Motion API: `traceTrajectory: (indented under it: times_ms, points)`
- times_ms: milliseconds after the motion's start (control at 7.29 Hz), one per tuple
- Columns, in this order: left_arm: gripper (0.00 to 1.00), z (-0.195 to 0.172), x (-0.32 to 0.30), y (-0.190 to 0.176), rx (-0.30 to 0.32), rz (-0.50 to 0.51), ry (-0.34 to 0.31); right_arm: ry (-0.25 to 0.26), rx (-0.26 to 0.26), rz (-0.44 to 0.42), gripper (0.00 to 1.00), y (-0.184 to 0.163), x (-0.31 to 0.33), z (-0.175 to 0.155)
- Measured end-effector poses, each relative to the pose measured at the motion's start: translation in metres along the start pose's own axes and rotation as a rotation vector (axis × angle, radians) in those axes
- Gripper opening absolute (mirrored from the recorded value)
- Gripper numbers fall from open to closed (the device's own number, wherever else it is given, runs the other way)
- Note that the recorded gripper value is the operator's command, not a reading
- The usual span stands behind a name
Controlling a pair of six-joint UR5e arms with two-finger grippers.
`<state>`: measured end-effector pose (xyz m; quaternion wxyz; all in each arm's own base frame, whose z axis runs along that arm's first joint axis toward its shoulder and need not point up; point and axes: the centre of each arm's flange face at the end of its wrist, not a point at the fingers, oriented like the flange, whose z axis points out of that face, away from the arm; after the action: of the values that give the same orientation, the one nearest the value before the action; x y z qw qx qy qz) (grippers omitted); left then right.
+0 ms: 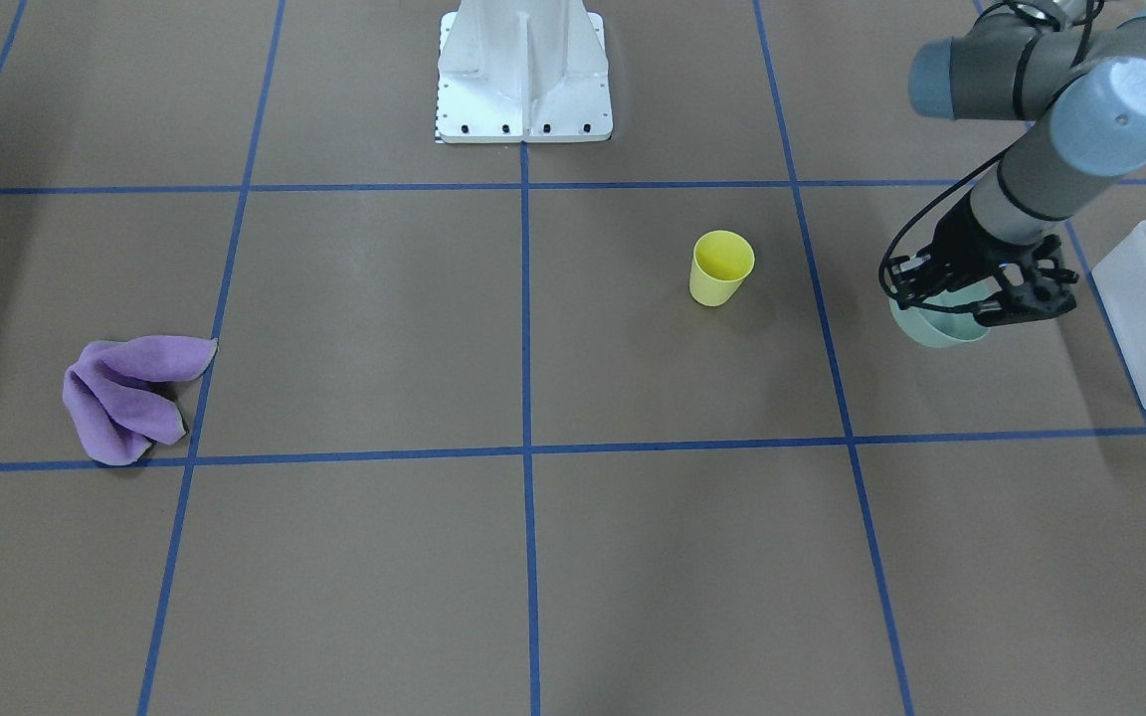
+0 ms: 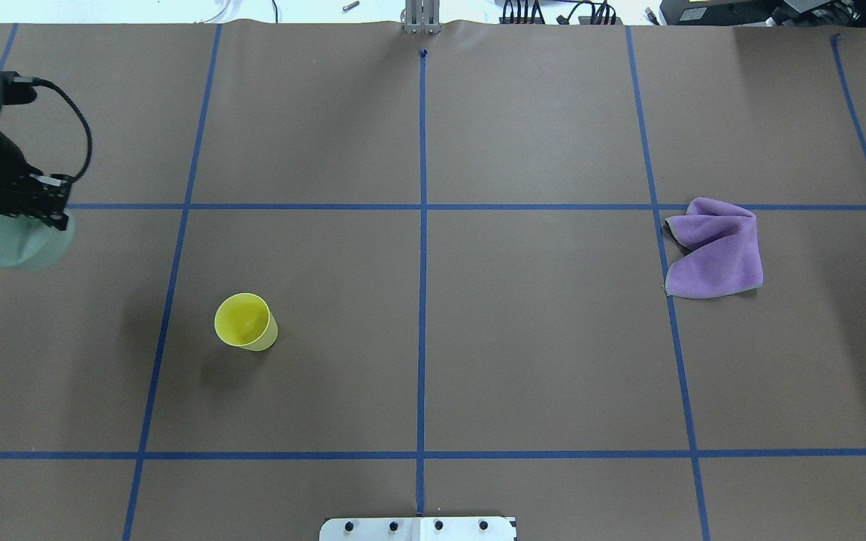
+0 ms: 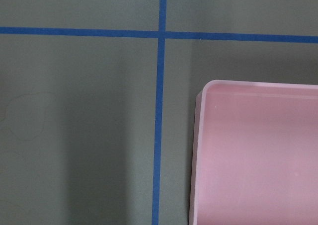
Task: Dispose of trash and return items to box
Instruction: 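Carry the green bowl with the left gripper into the clear bin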
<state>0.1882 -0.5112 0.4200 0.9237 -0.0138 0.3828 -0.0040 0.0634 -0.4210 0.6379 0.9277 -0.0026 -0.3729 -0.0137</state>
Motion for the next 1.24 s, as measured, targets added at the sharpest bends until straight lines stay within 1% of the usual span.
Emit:
traceTrajectory:
  times_ms: [275,412,549,686,824,961,1235]
  points:
    - [0.00,-0.029,-0.110,-0.018,0.021,0.118,-0.061,-0.001,-0.005,-0.007,1.00,-0.001,-0.003,0.002]
    - [0.00,-0.034,-0.169,-0.026,0.013,0.160,-0.083,0.000,-0.007,-0.010,1.00,-0.002,-0.004,0.003]
    - [0.00,-0.031,-0.227,-0.033,-0.010,0.190,-0.094,0.000,-0.008,-0.013,1.00,-0.002,-0.006,0.004]
    - [0.00,-0.021,-0.274,-0.034,-0.038,0.192,-0.093,0.000,-0.009,-0.017,1.00,-0.003,-0.006,0.004]
    - [0.00,-0.011,-0.303,-0.031,-0.058,0.179,-0.091,0.000,-0.006,-0.023,1.00,-0.003,-0.007,0.005]
    - [0.00,0.000,-0.322,-0.027,-0.054,0.157,-0.090,0.001,0.002,-0.031,1.00,-0.004,-0.008,0.005]
    - [0.00,0.022,-0.345,-0.010,0.000,0.084,-0.090,0.001,0.007,-0.038,1.00,-0.004,-0.009,0.006]
